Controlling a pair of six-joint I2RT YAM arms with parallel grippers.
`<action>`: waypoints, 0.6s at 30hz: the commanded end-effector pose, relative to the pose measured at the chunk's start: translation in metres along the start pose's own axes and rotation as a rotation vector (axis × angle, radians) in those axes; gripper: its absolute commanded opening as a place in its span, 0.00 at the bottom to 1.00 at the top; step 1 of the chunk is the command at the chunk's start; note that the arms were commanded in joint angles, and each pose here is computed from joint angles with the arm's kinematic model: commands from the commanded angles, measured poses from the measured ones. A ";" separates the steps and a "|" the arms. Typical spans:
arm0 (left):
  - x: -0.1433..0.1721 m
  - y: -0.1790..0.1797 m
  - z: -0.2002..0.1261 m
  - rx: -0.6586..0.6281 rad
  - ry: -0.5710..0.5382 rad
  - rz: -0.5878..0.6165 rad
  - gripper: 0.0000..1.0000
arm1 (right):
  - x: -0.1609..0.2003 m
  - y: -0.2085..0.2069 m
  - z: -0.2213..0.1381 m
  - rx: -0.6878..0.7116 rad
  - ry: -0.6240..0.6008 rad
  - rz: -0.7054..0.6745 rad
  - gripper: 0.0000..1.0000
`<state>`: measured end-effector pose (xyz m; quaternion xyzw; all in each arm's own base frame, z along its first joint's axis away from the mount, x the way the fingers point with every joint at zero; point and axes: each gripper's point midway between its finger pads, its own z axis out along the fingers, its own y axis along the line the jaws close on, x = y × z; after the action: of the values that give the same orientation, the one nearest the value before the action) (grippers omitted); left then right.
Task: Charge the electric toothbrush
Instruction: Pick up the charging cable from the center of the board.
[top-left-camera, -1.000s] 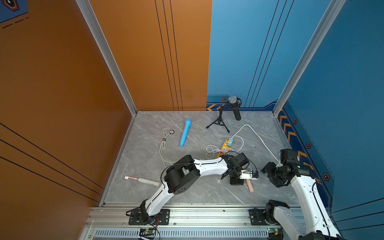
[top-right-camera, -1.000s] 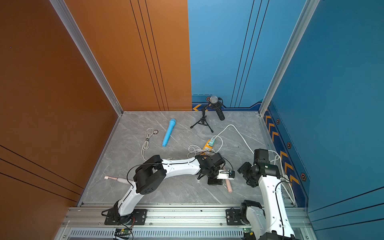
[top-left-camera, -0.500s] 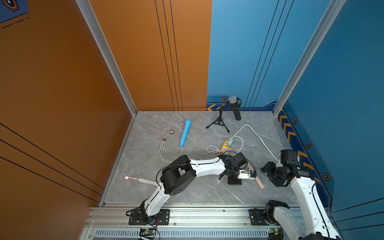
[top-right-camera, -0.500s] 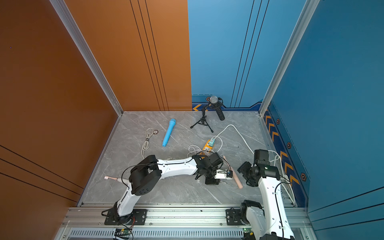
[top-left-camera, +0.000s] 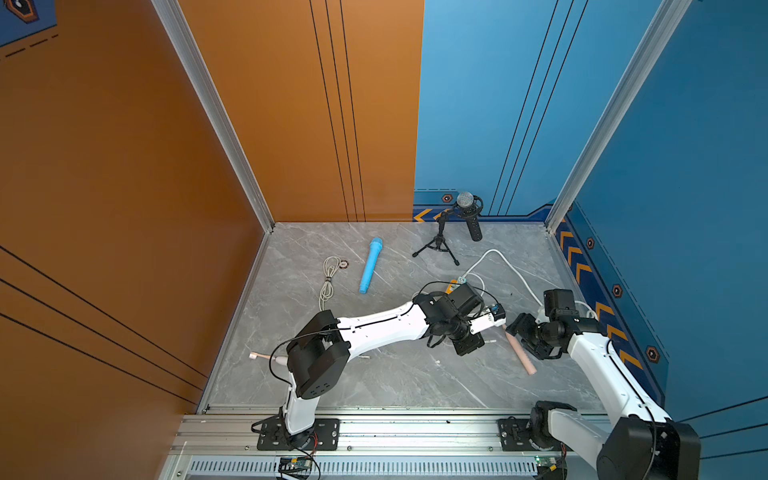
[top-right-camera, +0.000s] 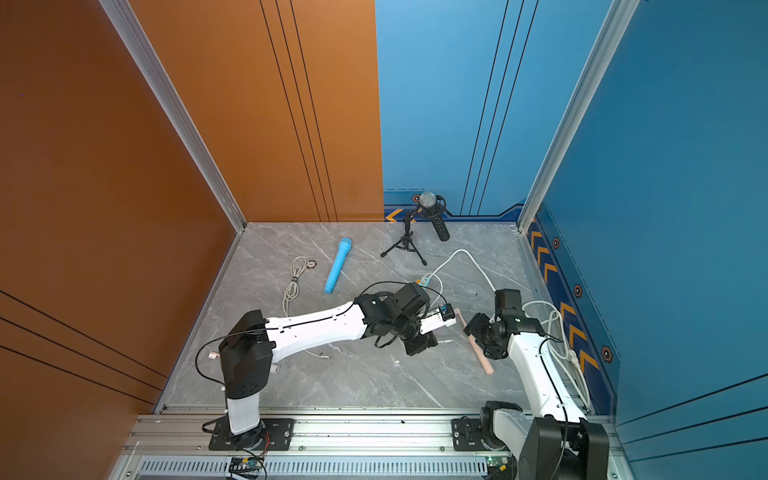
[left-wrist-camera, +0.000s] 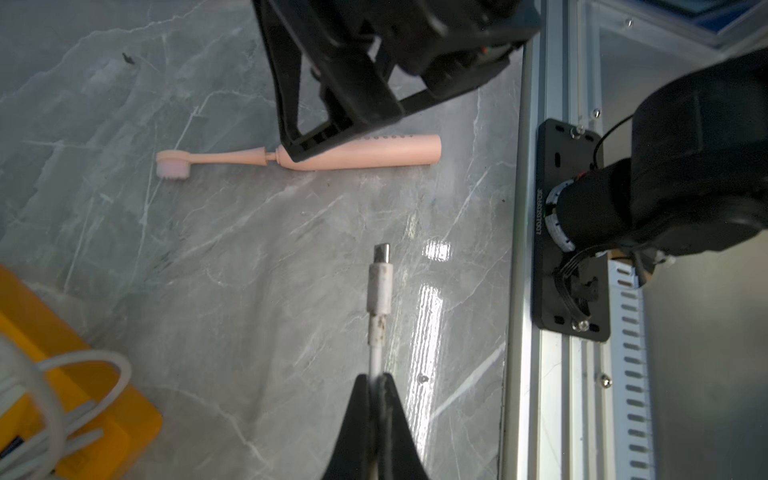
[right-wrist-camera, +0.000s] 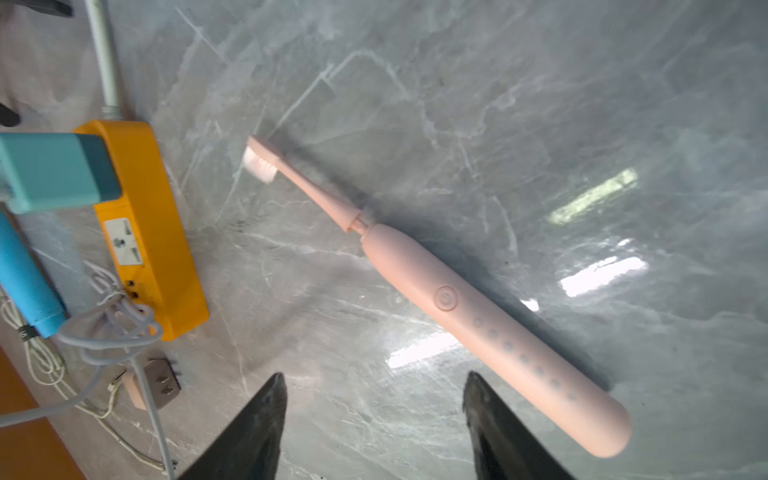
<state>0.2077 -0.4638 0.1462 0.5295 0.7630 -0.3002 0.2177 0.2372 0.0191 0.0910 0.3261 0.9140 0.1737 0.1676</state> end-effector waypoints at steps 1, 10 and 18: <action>-0.013 0.005 -0.021 0.050 -0.076 -0.217 0.00 | -0.008 0.018 -0.015 -0.103 -0.058 -0.034 0.72; -0.021 0.043 -0.050 -0.343 -0.138 -0.049 0.00 | 0.020 0.086 -0.061 -0.442 0.050 0.117 0.69; -0.033 0.020 -0.040 -0.331 -0.156 0.120 0.00 | 0.033 0.121 -0.070 -0.523 0.116 0.118 0.57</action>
<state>0.2345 -0.4524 0.1869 0.4898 0.7675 -0.2202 0.3501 0.2402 0.1052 0.1798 0.3105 0.8409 0.4046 0.1813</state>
